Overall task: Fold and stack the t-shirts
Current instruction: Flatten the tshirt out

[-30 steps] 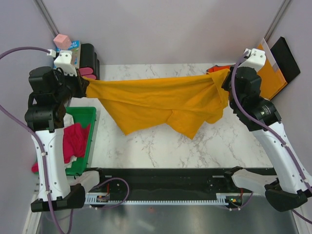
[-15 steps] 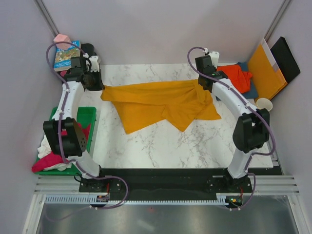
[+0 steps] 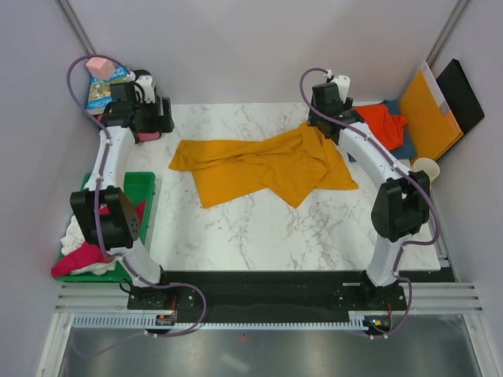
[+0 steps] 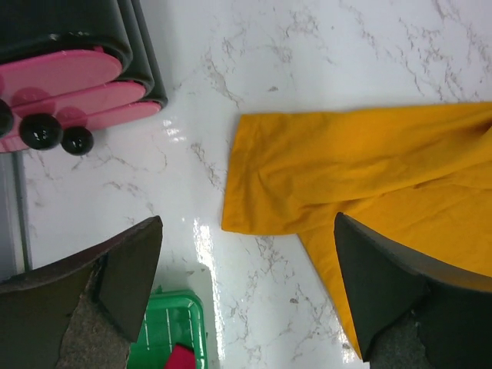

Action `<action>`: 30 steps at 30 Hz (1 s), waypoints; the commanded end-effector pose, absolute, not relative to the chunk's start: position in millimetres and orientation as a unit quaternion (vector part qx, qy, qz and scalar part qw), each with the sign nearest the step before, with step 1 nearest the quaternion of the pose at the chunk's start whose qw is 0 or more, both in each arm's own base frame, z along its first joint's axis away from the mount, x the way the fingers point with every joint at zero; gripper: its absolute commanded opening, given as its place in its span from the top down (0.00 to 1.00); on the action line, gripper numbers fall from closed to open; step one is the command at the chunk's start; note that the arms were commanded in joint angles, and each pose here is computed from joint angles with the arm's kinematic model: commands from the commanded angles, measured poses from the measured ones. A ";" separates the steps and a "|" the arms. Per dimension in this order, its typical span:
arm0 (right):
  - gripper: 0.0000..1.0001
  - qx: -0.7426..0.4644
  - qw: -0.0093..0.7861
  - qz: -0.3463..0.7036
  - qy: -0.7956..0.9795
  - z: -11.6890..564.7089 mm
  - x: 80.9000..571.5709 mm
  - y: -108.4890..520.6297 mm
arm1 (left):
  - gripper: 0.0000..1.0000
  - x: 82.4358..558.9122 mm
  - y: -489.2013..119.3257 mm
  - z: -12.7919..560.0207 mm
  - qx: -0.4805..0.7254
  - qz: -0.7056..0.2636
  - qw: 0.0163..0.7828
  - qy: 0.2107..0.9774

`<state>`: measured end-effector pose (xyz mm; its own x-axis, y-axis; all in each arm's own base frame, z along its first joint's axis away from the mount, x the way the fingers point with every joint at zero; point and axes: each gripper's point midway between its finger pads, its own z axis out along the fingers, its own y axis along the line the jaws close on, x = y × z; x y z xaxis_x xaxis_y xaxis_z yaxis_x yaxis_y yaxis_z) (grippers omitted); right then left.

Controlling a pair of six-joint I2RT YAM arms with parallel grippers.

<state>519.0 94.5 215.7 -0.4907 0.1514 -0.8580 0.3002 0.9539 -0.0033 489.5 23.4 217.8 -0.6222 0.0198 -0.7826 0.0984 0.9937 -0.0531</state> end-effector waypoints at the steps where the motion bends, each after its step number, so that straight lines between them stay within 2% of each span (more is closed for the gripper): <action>1: 0.28 0.097 0.487 -0.029 0.867 218.8 465.7 129.5 | 0.01 465.3 27.6 256.8 0.022 -0.027 0.476 0.879; 6: 0.37 0.083 0.444 -0.008 0.892 158.2 405.2 151.1 | 0.03 417.9 14.6 227.9 0.023 -0.053 0.448 0.892; 7: 0.42 0.079 0.430 -0.011 0.899 141.9 389.2 150.6 | 0.03 409.6 14.2 233.1 0.021 -0.053 0.454 0.889; 11: 0.49 0.077 0.413 0.008 0.907 118.0 361.4 165.5 | 0.04 381.0 7.7 209.8 0.020 -0.065 0.433 0.899; 18: 0.49 0.077 0.374 0.013 0.924 69.8 334.3 177.1 | 0.05 356.8 8.9 191.5 0.021 -0.055 0.414 0.908; 30: 0.48 0.061 0.347 0.030 0.935 32.2 331.6 211.8 | 0.05 334.0 11.4 180.4 0.021 -0.043 0.400 0.916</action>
